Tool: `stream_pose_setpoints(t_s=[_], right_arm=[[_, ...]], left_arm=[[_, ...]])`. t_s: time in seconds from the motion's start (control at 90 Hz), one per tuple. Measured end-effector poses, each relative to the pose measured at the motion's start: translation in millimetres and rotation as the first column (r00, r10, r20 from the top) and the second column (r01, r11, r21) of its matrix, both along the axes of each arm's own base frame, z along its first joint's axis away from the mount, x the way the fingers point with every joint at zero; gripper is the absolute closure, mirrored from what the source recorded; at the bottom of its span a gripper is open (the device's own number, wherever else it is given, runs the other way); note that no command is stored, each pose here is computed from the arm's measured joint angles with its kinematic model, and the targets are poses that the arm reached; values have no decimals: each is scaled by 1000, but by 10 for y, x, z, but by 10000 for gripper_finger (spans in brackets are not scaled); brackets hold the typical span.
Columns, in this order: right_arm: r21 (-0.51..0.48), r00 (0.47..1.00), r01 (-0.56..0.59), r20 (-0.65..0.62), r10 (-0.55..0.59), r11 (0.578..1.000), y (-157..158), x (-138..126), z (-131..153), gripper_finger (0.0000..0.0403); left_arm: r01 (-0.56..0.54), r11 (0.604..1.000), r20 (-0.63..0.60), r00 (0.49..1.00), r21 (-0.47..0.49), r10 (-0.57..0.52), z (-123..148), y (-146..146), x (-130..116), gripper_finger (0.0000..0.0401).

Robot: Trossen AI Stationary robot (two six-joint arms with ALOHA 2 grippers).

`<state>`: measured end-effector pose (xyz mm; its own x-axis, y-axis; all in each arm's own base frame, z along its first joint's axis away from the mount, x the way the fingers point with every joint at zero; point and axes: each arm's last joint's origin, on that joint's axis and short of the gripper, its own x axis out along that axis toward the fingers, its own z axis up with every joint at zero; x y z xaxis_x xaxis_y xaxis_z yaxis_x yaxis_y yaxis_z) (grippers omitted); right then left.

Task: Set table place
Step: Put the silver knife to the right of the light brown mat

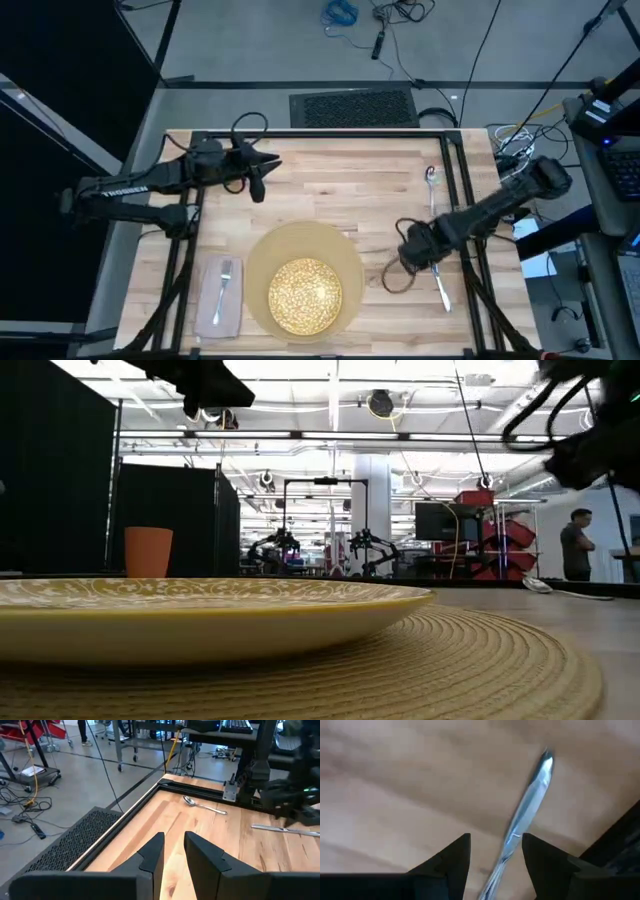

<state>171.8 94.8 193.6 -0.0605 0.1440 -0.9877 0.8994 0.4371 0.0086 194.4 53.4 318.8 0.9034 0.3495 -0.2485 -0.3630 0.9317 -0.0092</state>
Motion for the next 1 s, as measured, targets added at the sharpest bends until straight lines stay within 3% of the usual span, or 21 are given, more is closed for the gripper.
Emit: stream_pose_setpoints(t_s=[0.322, 0.622, 0.811, 1.0], right_arm=[[-25, 994, 110, -3, -110, 994, 437, -262, -13, 239], [-68, 994, 96, -53, -100, 993, 664, -229, -277, 240], [-83, 988, 65, -131, -75, 994, 700, -217, -403, 270], [-95, 989, 61, -129, -73, 994, 703, -210, -425, 307]], left_arm=[[-2, 1000, 2, 1000, -6, 2, -1, 0, 0, 338], [-1, 1000, 0, 1000, -9, 1, -3, 0, -1, 338], [2, 1000, 6, 1000, -27, -1, -4, -15, 3, 338], [22, 999, 8, 1000, -32, -22, -4, -56, 14, 338]])
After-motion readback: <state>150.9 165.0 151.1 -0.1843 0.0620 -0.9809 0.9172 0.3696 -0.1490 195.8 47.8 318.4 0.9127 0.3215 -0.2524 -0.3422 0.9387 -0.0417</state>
